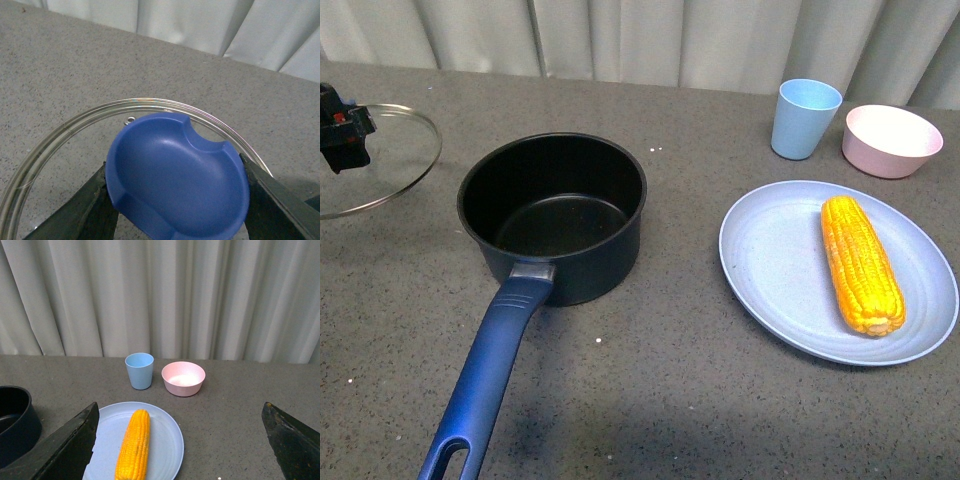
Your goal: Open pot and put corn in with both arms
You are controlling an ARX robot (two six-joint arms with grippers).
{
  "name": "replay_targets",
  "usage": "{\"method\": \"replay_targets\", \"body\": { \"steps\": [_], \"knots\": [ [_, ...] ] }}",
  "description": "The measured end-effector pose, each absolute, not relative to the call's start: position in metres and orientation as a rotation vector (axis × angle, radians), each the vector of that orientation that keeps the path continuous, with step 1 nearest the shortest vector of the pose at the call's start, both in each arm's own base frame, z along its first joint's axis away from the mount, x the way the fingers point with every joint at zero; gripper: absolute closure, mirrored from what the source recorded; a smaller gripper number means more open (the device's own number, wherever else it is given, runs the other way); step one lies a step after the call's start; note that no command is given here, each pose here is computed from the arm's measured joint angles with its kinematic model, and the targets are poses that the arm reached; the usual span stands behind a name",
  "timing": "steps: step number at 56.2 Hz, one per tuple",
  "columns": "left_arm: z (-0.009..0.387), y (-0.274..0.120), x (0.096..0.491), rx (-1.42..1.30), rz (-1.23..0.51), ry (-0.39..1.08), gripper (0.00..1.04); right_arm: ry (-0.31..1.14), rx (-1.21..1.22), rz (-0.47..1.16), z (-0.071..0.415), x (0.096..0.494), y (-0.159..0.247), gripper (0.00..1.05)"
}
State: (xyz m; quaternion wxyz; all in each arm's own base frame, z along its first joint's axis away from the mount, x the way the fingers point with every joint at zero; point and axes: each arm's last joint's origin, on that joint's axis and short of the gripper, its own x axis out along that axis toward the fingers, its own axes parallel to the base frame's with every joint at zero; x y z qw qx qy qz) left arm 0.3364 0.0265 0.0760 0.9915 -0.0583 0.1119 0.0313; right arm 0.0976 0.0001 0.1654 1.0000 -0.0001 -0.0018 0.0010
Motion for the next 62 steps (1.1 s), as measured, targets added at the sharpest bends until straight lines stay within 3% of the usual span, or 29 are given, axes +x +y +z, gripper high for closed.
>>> {"method": "replay_targets", "body": {
  "steps": [29, 55, 62],
  "knots": [
    [0.015, 0.031, 0.344, -0.145, 0.088, 0.35, 0.46, -0.004, 0.0, 0.002, 0.165, 0.098, 0.0, 0.09],
    [0.008, 0.029, 0.351, -0.159, 0.098, 0.351, 0.46, -0.004, 0.0, 0.002, 0.165, 0.098, 0.0, 0.09],
    [0.008, 0.029, 0.351, -0.163, 0.099, 0.351, 0.27, -0.004, 0.0, 0.002, 0.165, 0.098, 0.0, 0.09]
  ]
}}
